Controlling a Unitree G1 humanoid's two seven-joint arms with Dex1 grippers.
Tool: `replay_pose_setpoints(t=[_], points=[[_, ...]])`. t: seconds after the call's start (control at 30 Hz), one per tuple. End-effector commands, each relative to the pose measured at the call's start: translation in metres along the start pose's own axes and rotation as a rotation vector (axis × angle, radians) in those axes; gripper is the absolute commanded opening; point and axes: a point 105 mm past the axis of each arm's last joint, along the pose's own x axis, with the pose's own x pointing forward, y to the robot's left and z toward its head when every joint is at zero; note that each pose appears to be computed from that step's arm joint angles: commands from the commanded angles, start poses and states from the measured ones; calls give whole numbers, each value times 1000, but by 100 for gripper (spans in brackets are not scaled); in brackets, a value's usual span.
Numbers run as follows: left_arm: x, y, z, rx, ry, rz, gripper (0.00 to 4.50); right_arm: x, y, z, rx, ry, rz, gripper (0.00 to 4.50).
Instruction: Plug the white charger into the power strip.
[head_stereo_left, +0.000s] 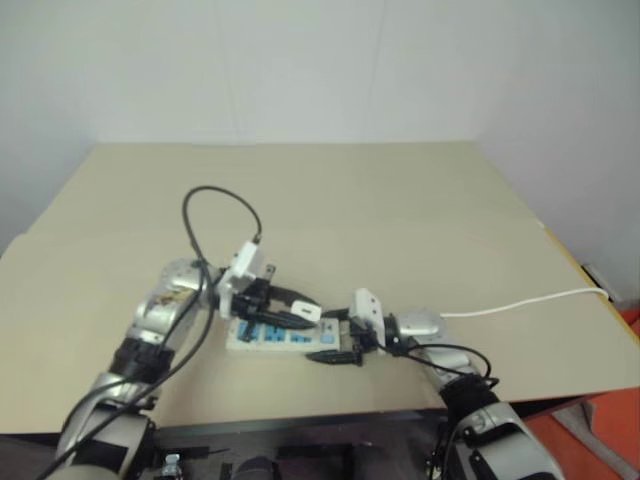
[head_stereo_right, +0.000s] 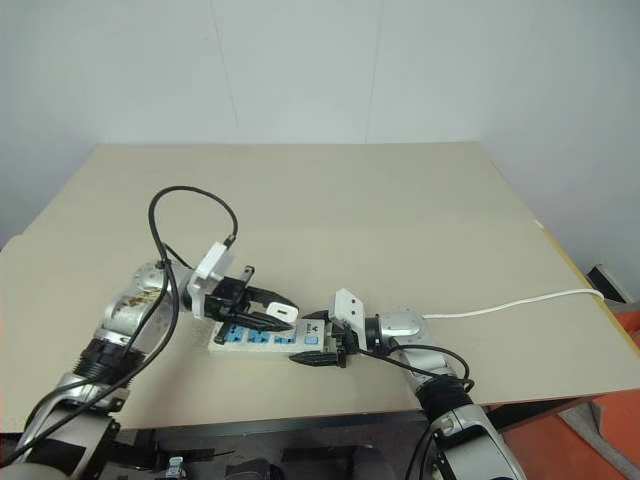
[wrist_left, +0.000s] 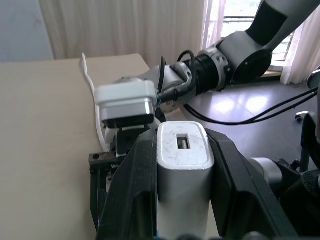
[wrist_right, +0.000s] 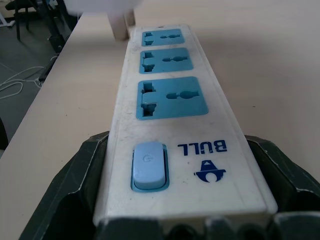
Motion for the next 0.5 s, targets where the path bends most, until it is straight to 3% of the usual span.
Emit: replay_pose_setpoints(t=[0.03,0.5], points=[[-1,3,11,63,-15,25,102,1,0,-2,1,11,2,344],[3,6,-2,13,-43,149,102,-1,0,-3,3,13,-5,344]])
